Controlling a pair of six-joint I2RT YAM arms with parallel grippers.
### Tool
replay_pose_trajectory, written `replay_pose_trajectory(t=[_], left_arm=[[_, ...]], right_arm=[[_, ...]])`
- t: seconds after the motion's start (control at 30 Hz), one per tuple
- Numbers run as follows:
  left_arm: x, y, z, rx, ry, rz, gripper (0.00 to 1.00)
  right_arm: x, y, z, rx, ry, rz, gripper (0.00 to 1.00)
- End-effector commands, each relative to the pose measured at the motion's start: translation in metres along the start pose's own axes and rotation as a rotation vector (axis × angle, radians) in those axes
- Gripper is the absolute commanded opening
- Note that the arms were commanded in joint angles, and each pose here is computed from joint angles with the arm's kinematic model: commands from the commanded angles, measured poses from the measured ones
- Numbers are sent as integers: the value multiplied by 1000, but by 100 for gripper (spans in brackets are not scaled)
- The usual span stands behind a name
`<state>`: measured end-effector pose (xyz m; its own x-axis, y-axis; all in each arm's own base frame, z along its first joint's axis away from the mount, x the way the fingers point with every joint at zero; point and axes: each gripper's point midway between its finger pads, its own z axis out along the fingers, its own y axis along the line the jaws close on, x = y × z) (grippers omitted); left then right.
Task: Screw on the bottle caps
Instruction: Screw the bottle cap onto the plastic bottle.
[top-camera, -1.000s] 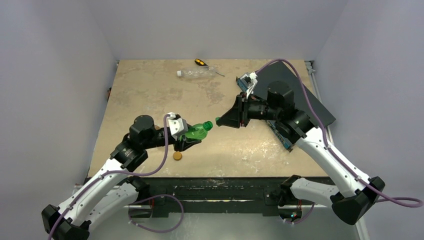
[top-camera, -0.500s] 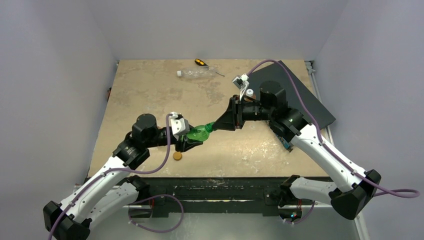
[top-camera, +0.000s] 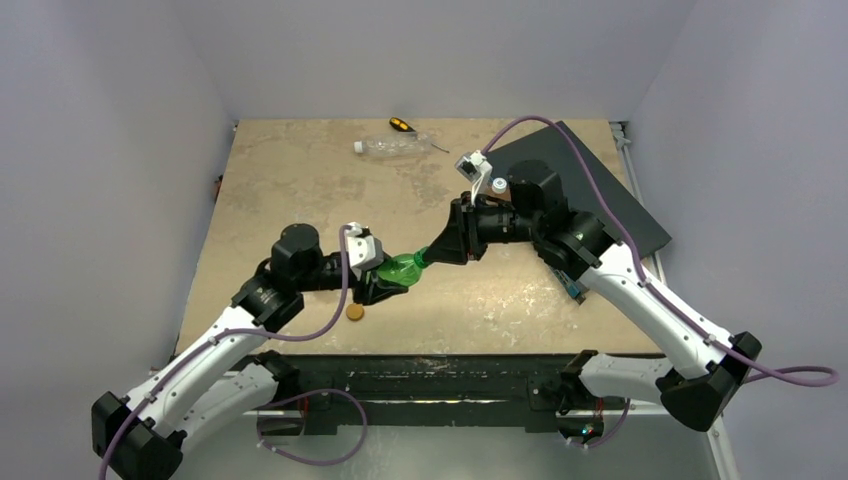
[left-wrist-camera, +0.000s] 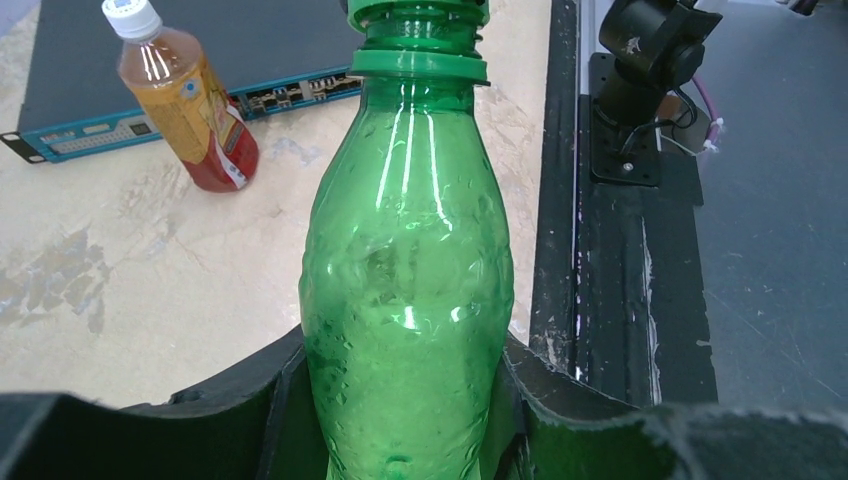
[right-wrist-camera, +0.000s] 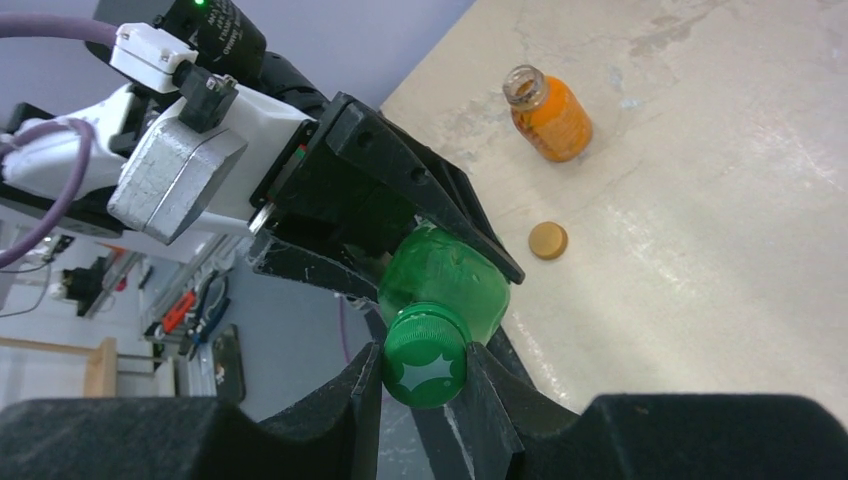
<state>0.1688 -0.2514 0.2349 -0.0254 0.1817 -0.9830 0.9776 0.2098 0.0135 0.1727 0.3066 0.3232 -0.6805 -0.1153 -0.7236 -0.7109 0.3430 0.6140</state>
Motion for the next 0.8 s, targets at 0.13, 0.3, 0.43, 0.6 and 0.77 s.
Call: replay_pose_trajectory(t=[0.13, 0.3, 0.43, 0.6, 0.77], left_arm=[[-14, 4, 8, 22, -36, -7, 0], [-37, 12, 14, -7, -140, -1, 0], [-47, 14, 23, -46, -173, 10, 0], [-49, 15, 46, -132, -163, 82, 0], [-55, 32, 48, -266, -268, 85, 0]], right_arm=[[9, 5, 3, 54, 73, -84, 9], [18, 2, 3, 66, 117, -65, 9], [22, -4, 4, 103, 159, -27, 8], [33, -16, 3, 183, 233, 43, 6], [41, -26, 4, 252, 267, 149, 6]])
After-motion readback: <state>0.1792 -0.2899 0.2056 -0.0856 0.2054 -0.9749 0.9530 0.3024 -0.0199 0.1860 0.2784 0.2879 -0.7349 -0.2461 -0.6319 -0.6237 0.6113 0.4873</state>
